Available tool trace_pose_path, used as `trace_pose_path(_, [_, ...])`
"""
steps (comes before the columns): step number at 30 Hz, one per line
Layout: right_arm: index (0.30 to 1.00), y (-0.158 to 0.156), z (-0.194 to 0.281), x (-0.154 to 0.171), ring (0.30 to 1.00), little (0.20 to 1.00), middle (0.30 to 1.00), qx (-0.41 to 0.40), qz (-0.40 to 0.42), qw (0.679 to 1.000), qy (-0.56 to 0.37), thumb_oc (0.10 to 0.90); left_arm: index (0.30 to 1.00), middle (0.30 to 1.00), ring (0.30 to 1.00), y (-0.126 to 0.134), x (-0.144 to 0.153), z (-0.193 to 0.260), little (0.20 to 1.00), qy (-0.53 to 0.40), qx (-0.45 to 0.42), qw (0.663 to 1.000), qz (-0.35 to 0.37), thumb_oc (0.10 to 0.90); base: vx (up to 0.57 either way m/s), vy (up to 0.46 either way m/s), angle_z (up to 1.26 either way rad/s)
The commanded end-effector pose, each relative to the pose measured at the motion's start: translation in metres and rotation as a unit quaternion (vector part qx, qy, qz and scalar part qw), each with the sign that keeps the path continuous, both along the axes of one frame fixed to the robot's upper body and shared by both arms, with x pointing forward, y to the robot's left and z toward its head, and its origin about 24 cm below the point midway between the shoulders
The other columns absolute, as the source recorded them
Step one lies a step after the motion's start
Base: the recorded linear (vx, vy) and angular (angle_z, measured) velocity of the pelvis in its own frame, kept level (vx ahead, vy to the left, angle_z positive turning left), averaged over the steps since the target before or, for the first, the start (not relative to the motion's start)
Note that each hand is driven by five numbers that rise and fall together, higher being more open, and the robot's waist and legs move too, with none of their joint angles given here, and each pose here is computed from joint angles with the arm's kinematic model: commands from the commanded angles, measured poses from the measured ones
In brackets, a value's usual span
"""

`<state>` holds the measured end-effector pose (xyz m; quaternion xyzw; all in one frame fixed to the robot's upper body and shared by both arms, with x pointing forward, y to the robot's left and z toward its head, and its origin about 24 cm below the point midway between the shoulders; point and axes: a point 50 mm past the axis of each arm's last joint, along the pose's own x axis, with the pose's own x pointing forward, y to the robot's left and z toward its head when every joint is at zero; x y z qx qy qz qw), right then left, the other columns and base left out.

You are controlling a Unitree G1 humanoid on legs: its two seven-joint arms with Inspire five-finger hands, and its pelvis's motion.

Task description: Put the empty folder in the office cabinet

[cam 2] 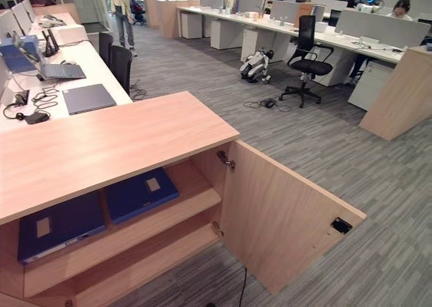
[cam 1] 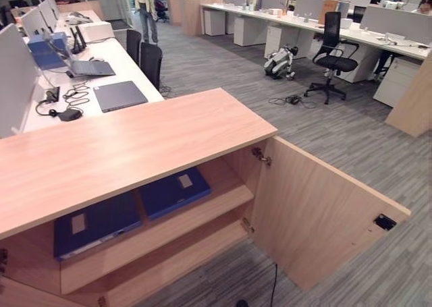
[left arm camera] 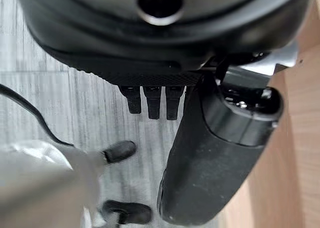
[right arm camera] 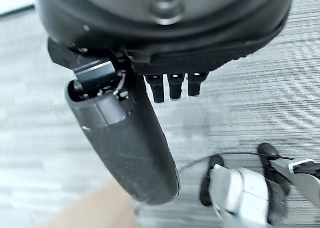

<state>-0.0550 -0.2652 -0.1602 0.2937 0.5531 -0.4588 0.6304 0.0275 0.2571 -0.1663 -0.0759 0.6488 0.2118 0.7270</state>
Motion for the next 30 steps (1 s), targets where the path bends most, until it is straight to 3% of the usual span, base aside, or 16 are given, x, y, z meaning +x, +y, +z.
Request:
trace_pose_path(1, [0.900,-0.026,0.005,0.034,0.900,0.900,0.900,-0.057,-0.024,0.997,-0.041,0.800,0.900,0.900,0.900,0.013,0.003,0.004,0.900,0.002,0.018,1.000,-0.017,0.800,-0.14,-0.057,-0.59])
trace_pose_path(7, [0.900,-0.065,0.025,0.053,0.900,0.900,0.900,-0.153,-0.013,0.983,-0.096,0.800,0.900,0.900,0.900,0.017,-0.017,0.005,0.900,0.021,0.015,0.999,-0.025,0.800,-0.07,-0.081,-0.93])
trace_pose_path(9, [0.900,-0.097,0.052,0.090,0.900,0.900,0.900,-0.239,0.050,0.959,-0.146,0.800,0.900,0.900,0.900,0.012,-0.024,0.003,0.900,0.022,0.009,0.999,-0.023,0.800,0.00,-0.114,-0.46])
trace_pose_path(11, [0.900,-0.100,0.059,0.098,0.900,0.900,0.900,-0.258,0.078,0.950,-0.155,0.800,0.900,0.900,0.900,0.012,-0.021,0.003,0.900,0.013,0.009,1.000,-0.024,0.800,0.05,-0.128,-0.35])
trace_pose_path(13, [0.900,-0.117,0.089,0.126,0.900,0.900,0.900,-0.325,0.168,0.914,-0.177,0.800,0.900,0.900,0.900,0.013,-0.008,0.004,0.900,-0.014,0.014,1.000,-0.019,0.800,0.08,-0.211,-0.40])
trace_pose_path(14, [0.900,-0.116,0.089,0.126,0.900,0.900,0.900,-0.326,0.169,0.913,-0.176,0.800,0.900,0.900,0.900,0.012,-0.008,0.003,0.900,-0.014,0.013,1.000,-0.019,0.800,0.04,-0.178,-0.48])
trace_pose_path(18, [0.900,-0.128,0.147,0.193,0.900,0.900,0.900,-0.425,0.306,0.820,-0.231,0.800,0.900,0.900,0.900,0.014,0.001,0.004,0.900,-0.038,0.015,0.999,-0.006,0.800,0.05,-0.218,-0.32])
trace_pose_path(19, [0.900,-0.128,0.147,0.193,0.900,0.900,0.900,-0.426,0.306,0.819,-0.231,0.800,0.900,0.900,0.900,0.013,0.001,0.004,0.900,-0.038,0.015,0.999,-0.005,0.800,0.05,-0.162,-0.07])
trace_pose_path(20, [0.900,-0.125,0.163,0.210,0.900,0.900,0.900,-0.446,0.332,0.792,-0.254,0.800,0.900,0.900,0.900,0.012,-0.003,0.004,0.900,-0.034,0.012,0.999,-0.003,0.800,0.05,-0.149,-0.07])
trace_pose_path(22, [0.900,-0.123,0.169,0.219,0.900,0.900,0.900,-0.451,0.344,0.780,-0.264,0.800,0.900,0.900,0.900,0.012,-0.007,0.004,0.900,-0.028,0.013,1.000,-0.003,0.800,0.04,-0.125,-0.07])
trace_pose_path(26, [0.900,-0.113,0.193,0.247,0.900,0.900,0.900,-0.472,0.398,0.727,-0.300,0.800,0.900,0.900,0.900,0.014,-0.024,0.004,0.900,-0.008,0.012,1.000,0.002,0.800,0.03,-0.135,0.03])
trace_pose_path(28, [0.900,-0.105,0.207,0.260,0.900,0.900,0.900,-0.478,0.427,0.695,-0.325,0.800,0.900,0.900,0.900,0.016,-0.033,0.004,0.900,0.001,0.012,1.000,0.009,0.800,0.01,-0.139,0.18])
trace_pose_path(29, [0.900,-0.095,0.217,0.271,0.900,0.900,0.900,-0.475,0.462,0.665,-0.344,0.800,0.900,0.900,0.900,0.017,-0.040,0.005,0.900,0.008,0.013,1.000,0.017,0.800,0.01,-0.106,0.12])
trace_pose_path(30, [0.900,-0.095,0.217,0.271,0.900,0.900,0.900,-0.475,0.463,0.665,-0.345,0.800,0.900,0.900,0.900,0.017,-0.040,0.005,0.900,0.008,0.013,1.000,0.017,0.800,0.01,-0.132,0.14])
